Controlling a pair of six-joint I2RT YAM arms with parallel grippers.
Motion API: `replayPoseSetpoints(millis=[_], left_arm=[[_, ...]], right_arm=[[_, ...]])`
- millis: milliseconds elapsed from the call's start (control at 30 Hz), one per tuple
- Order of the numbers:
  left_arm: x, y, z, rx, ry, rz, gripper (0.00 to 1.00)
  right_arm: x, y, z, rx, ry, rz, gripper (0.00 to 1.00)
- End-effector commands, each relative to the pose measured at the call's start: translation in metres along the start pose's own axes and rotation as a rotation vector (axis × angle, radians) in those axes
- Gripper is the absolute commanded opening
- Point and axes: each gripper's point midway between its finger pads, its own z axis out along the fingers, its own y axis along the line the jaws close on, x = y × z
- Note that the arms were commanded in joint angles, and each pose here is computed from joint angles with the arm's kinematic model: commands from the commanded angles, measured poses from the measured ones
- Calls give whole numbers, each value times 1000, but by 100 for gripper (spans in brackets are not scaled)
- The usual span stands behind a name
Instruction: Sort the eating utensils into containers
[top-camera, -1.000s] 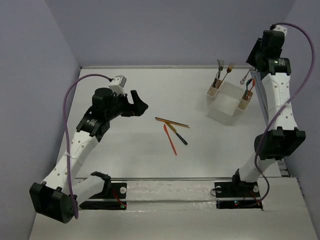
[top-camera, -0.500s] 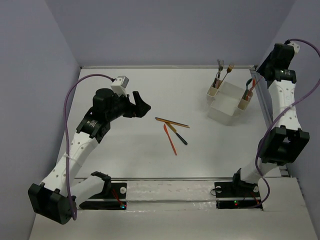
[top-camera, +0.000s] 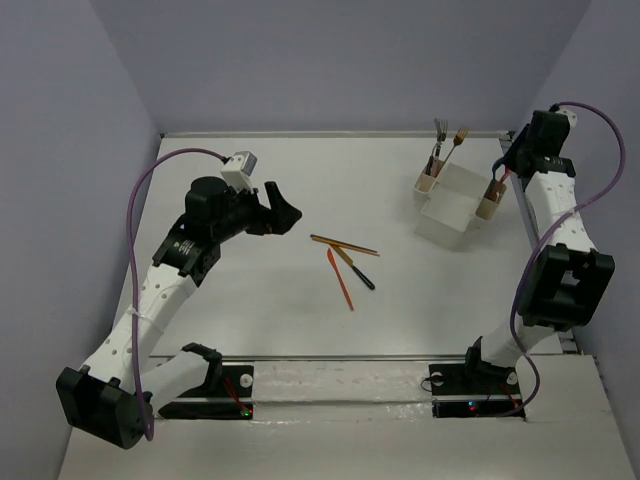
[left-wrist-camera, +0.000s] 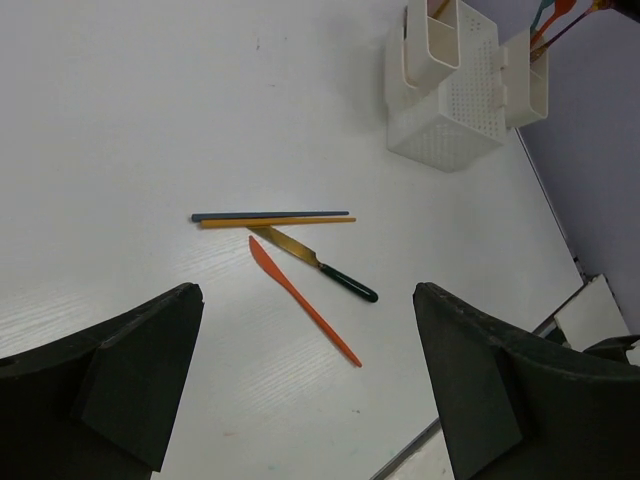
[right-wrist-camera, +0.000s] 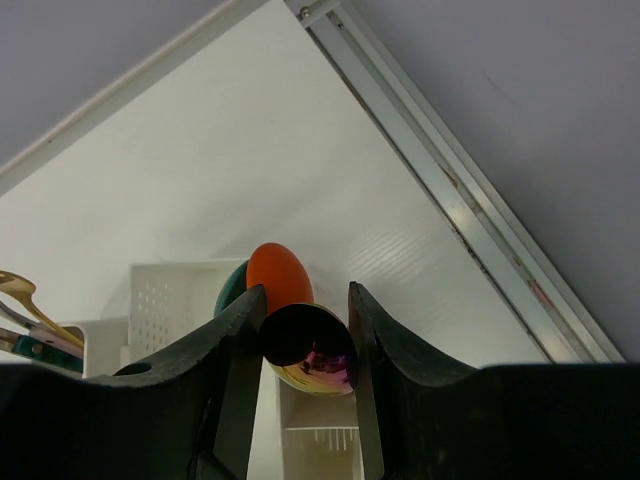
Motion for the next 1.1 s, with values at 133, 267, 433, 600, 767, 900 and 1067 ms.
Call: replayPoseSetpoints(millis=[133, 267, 433, 600, 767, 900, 1067], left_arm=[[-7, -9, 1, 49, -42, -2, 99], [-3, -10, 1, 55, -35, -16, 99], [-4, -10, -1, 53, -41, -14, 99], [-9, -11, -3, 48, -51, 4, 99], [-22, -9, -3, 20, -73, 30, 99], [-35, -12, -3, 14, -100, 43, 99], [-43, -13, -1, 10, -108, 53, 99]], right_arm=[[-8, 9, -6, -56, -45, -1, 40], [0, 9, -5, -57, -6, -17, 56], [-11, 13, -13, -73, -6, -23, 69], [-28, 28, -40, -134, -11, -28, 71], [3, 77, -82, -228, 23, -143, 71], [60, 137, -131, -412, 107, -239, 66], [176, 187, -187, -594, 333, -403, 53]])
